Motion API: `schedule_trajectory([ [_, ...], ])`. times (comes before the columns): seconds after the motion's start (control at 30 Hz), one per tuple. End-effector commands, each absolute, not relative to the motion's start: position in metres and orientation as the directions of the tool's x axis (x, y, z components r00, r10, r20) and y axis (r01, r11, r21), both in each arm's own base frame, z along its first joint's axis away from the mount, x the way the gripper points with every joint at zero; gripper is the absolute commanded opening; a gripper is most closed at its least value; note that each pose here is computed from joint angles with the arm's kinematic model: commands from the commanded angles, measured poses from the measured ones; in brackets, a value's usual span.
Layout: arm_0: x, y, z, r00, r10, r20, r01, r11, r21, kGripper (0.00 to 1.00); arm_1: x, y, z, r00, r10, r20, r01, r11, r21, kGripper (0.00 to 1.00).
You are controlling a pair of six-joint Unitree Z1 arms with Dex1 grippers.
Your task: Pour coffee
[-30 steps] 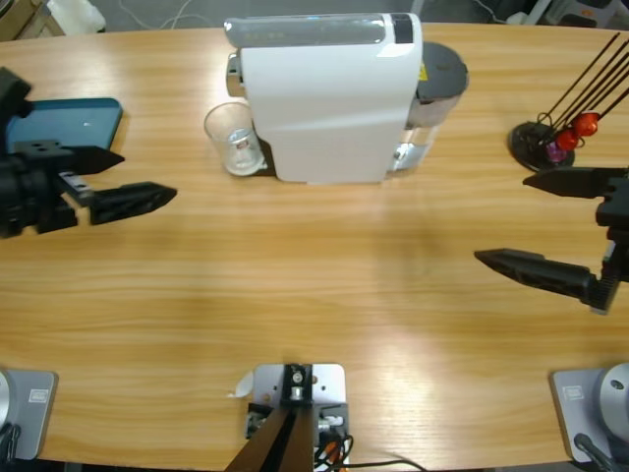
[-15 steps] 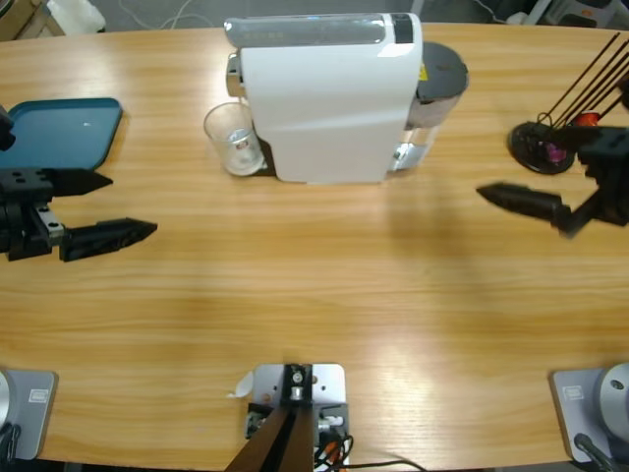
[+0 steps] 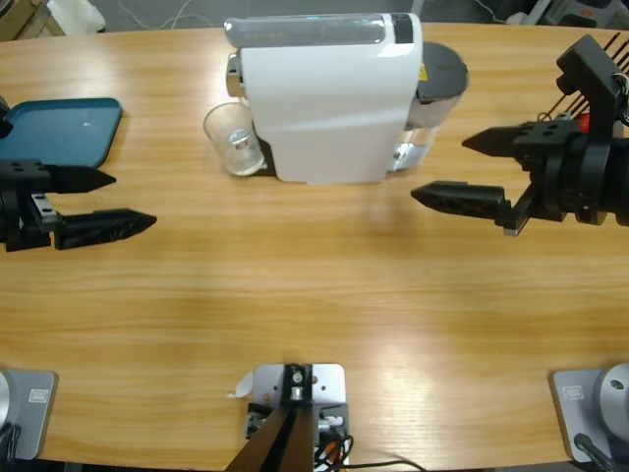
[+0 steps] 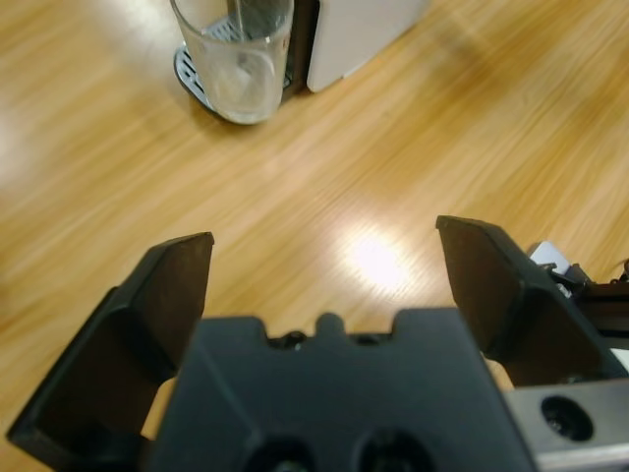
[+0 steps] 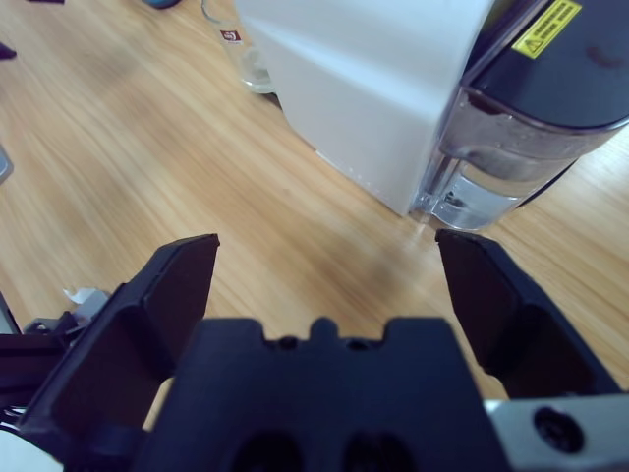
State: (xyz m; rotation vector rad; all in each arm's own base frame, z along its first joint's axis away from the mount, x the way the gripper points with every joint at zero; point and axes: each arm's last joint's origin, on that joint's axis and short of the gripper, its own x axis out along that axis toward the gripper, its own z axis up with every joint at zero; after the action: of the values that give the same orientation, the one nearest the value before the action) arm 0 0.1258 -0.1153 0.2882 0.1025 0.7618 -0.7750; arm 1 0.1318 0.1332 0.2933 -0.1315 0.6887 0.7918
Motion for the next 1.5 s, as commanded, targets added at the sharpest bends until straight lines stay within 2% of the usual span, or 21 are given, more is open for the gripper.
schedule_trajectory([
  [0.03, 0.166, -0.132, 0.297, 0.491, -0.565, -0.663, 0.679, 0.725, -0.115, 0.991, 0.134, 0.131, 0.272, 0.465, 0.573, -0.675, -0.671, 0.725, 0.153, 1.000],
  [0.2, 0.189, -0.147, 0.289, 0.465, -0.562, -0.684, 0.685, 0.718, -0.125, 0.991, 0.134, 0.130, 0.270, 0.465, 0.567, -0.680, -0.667, 0.730, 0.153, 1.000],
  [0.47, 0.196, -0.153, 0.280, 0.446, -0.557, -0.701, 0.693, 0.710, -0.123, 0.991, 0.134, 0.127, 0.265, 0.478, 0.540, -0.693, -0.649, 0.749, 0.135, 1.000],
  [0.87, 0.183, -0.143, 0.279, 0.443, -0.553, -0.705, 0.693, 0.711, -0.123, 0.991, 0.131, 0.119, 0.273, 0.510, 0.547, -0.664, -0.638, 0.758, 0.135, 1.000],
  [1.1, 0.174, -0.136, 0.283, 0.454, -0.559, -0.694, 0.692, 0.711, -0.121, 0.991, 0.142, 0.127, 0.303, 0.539, 0.551, -0.637, -0.634, 0.764, 0.124, 1.000],
  [1.5, 0.160, -0.127, 0.288, 0.466, -0.571, -0.676, 0.696, 0.708, -0.118, 0.991, 0.141, 0.121, 0.293, 0.542, 0.526, -0.656, -0.621, 0.776, 0.110, 1.000],
])
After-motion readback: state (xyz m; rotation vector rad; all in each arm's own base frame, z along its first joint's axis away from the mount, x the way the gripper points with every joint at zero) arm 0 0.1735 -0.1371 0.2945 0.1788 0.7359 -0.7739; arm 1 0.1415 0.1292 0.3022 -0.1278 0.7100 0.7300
